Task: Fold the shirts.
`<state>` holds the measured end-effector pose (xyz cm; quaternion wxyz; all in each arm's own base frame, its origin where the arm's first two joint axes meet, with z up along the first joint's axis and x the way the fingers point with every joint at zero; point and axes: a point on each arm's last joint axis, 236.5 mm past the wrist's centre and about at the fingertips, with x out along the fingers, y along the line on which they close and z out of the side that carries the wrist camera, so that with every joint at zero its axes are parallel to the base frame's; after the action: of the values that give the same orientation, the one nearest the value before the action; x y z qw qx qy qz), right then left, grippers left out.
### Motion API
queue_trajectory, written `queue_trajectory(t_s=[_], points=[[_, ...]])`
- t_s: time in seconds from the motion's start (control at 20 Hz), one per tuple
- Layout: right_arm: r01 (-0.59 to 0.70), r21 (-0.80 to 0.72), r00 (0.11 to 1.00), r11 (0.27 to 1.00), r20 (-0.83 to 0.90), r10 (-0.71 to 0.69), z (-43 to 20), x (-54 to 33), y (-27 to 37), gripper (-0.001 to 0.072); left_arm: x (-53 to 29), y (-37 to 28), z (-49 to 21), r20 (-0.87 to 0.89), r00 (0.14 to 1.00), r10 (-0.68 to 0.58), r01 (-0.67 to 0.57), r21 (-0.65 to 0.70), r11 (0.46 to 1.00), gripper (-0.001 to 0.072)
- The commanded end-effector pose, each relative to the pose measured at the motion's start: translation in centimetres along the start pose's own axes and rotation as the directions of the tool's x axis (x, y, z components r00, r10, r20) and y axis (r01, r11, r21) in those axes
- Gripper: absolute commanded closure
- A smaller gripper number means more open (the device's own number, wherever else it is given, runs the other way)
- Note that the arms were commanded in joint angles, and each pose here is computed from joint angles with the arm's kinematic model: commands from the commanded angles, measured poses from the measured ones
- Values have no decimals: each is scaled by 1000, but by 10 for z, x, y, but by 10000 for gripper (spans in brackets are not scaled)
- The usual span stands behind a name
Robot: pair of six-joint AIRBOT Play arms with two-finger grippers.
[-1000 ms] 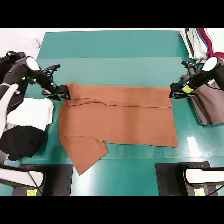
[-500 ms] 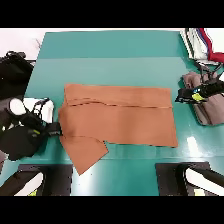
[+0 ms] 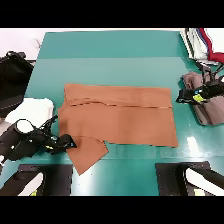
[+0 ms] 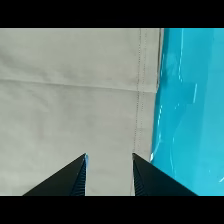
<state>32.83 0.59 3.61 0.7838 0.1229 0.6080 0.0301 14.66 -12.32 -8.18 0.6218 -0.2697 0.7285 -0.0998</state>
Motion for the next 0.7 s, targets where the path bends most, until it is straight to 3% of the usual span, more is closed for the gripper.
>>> queue_trajectory(t_s=[0.0, 0.05, 0.1, 0.2, 0.25, 0.3, 0.35, 0.6, 0.65], points=[[4, 2, 999, 1000, -46, -4, -11, -1, -3, 378, 6, -6, -3, -4, 999, -45, 45, -2, 999, 373], [4, 12, 997, 1000, -83, -3, -21, 0, -9, 378, 2, -10, -2, -2, 999, -51, 51, 27, 998, 612], [11, 32, 992, 999, -125, -7, -33, 2, -19, 378, -3, -15, 2, 5, 998, -55, 55, 64, 996, 682], [37, 125, 970, 991, -242, -6, -74, 12, -48, 373, -17, -26, 12, 34, 997, -63, 59, 98, 993, 683], [63, 181, 957, 981, -289, -8, -97, 17, -63, 300, -23, -31, 17, 48, 997, -68, 63, 113, 992, 683], [76, 245, 945, 967, -326, 8, -119, 23, -75, 174, -28, -36, 22, 63, 995, -74, 66, 126, 990, 683], [74, 320, 934, 945, -354, 46, -142, 30, -81, 154, -32, -39, 25, 75, 994, -77, 66, 137, 988, 683], [-77, 536, 877, 840, -365, 314, -199, 66, -44, 164, -34, -41, 27, 81, 994, -78, 66, 143, 987, 683], [-99, 537, 872, 838, -359, 333, -202, 72, -36, 213, -34, -41, 27, 82, 994, -78, 66, 144, 987, 683]])
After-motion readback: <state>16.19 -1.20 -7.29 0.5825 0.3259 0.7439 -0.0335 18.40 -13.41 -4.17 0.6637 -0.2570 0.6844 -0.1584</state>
